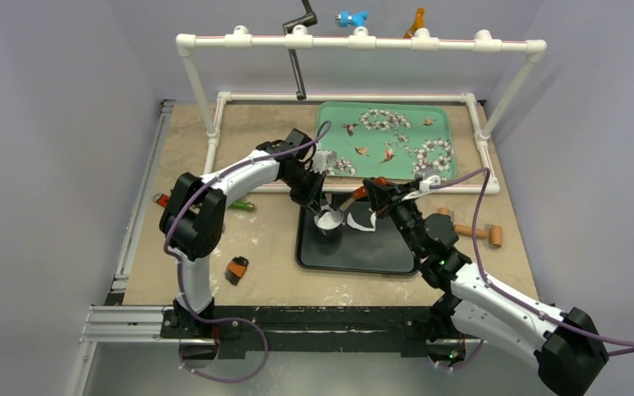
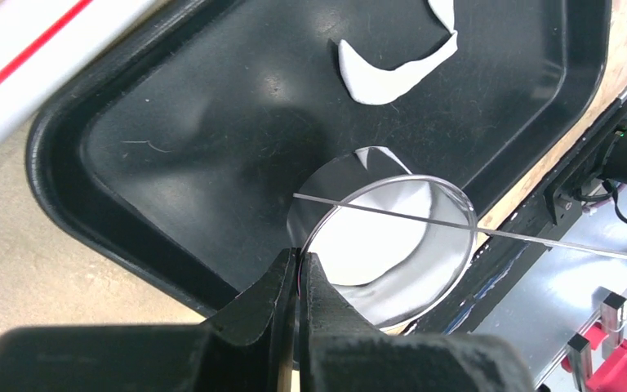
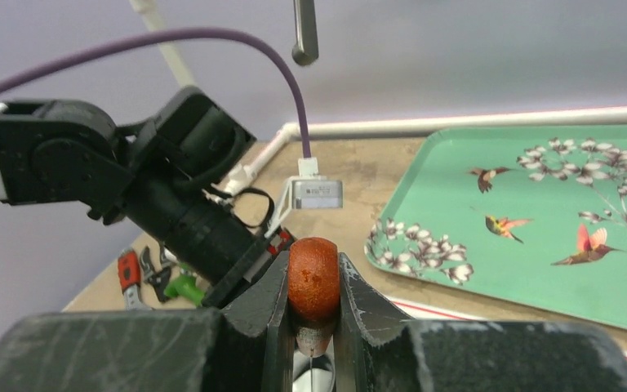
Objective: Roll out the dumpling wrappers from the dough
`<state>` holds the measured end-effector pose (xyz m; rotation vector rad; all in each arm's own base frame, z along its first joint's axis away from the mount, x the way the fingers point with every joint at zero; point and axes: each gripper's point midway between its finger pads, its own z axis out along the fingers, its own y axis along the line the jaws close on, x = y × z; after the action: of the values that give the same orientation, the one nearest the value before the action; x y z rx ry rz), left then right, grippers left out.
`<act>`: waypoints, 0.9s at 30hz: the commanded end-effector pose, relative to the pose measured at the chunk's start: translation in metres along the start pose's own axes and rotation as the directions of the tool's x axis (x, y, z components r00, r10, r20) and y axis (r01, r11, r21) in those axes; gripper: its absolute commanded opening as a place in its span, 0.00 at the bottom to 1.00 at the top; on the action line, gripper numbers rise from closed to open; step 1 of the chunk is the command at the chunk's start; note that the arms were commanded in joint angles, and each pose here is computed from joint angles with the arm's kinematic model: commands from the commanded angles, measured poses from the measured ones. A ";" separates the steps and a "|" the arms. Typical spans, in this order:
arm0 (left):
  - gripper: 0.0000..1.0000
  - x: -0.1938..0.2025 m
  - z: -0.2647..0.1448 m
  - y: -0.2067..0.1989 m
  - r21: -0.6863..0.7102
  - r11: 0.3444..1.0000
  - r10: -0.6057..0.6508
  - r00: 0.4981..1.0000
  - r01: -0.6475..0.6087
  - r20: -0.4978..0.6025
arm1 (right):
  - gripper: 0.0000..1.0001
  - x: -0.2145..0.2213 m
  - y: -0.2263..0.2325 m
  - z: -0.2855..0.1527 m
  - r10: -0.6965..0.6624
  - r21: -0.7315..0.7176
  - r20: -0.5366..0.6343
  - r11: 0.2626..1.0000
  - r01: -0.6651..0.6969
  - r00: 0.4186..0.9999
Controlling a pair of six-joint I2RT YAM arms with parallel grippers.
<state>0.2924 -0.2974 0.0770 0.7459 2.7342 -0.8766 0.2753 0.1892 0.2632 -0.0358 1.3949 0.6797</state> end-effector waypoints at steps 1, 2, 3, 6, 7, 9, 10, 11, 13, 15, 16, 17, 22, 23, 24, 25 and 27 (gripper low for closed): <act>0.00 -0.020 -0.013 -0.013 0.050 0.999 -0.003 0.999 0.001 0.050 | 0.00 -0.001 0.016 0.012 -0.031 -0.044 -0.070 0.999 0.028 0.997; 0.00 -0.020 -0.013 -0.014 0.052 0.999 -0.002 0.999 -0.001 0.052 | 0.00 0.003 0.018 0.013 -0.029 -0.053 -0.087 0.998 0.024 0.996; 0.00 -0.020 -0.014 -0.014 0.053 0.999 -0.001 0.999 -0.002 0.055 | 0.00 0.008 0.019 0.013 -0.028 -0.062 -0.101 0.998 0.021 0.994; 0.00 -0.021 -0.013 -0.012 0.045 0.999 0.002 0.998 -0.005 0.057 | 0.00 0.015 0.027 0.013 -0.034 -0.110 -0.128 0.994 0.020 0.991; 0.00 -0.021 -0.012 -0.012 0.043 0.999 0.006 0.998 -0.008 0.056 | 0.00 0.016 0.031 0.012 -0.042 -0.135 -0.130 0.991 0.024 0.991; 0.00 -0.022 -0.011 -0.010 0.039 0.999 0.004 0.998 -0.006 0.055 | 0.00 0.013 0.039 0.010 -0.047 -0.183 -0.129 0.983 0.023 0.991; 0.00 -0.022 -0.010 -0.008 0.039 0.999 0.000 0.999 -0.002 0.052 | 0.00 0.013 0.043 0.008 -0.053 -0.208 -0.130 0.978 0.025 0.990; 0.00 -0.023 -0.010 -0.008 0.044 0.999 -0.003 0.999 0.001 0.052 | 0.00 0.013 0.046 0.006 -0.054 -0.227 -0.130 0.974 0.024 0.990; 0.00 -0.023 -0.009 -0.009 0.065 0.998 -0.024 0.999 0.021 0.047 | 0.00 0.016 0.045 0.004 -0.036 -0.222 -0.134 0.975 0.005 0.990; 0.00 -0.022 -0.010 -0.015 0.097 0.995 -0.035 0.998 0.031 0.043 | 0.00 0.016 0.042 0.002 0.005 -0.212 -0.101 0.977 -0.027 0.995; 0.00 -0.021 -0.011 -0.017 0.107 0.994 -0.041 0.998 0.036 0.043 | 0.00 0.016 0.041 0.000 0.020 -0.212 -0.085 0.977 -0.037 0.996; 0.00 -0.022 -0.012 -0.019 0.111 0.993 -0.041 0.998 0.036 0.046 | 0.00 0.016 0.039 -0.002 0.030 -0.208 -0.068 0.977 -0.043 0.997; 0.00 -0.020 -0.014 -0.016 0.092 0.996 -0.023 0.998 0.019 0.050 | 0.00 0.010 0.027 0.001 0.024 -0.138 -0.051 0.990 -0.030 0.998; 0.00 -0.020 -0.013 -0.013 0.080 0.997 -0.017 0.999 0.013 0.051 | 0.00 0.004 0.026 0.004 0.037 -0.114 -0.038 0.993 -0.042 0.999; 0.00 -0.019 -0.012 -0.010 0.067 0.998 -0.011 0.999 0.008 0.053 | 0.00 -0.005 0.024 0.006 0.055 -0.090 -0.021 0.994 -0.057 0.998; 0.00 -0.019 -0.010 -0.006 0.055 0.998 -0.006 0.998 0.003 0.057 | 0.00 -0.017 0.025 0.009 0.071 -0.071 0.000 0.995 -0.071 0.997; 0.00 -0.014 -0.005 0.000 0.030 0.999 0.010 0.998 -0.011 0.054 | 0.00 -0.043 0.026 0.017 0.115 -0.029 0.046 0.993 -0.114 0.992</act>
<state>0.2957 -0.2950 0.0760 0.6962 2.7612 -0.9247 0.2691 0.2116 0.2494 -0.1289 1.4536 0.7611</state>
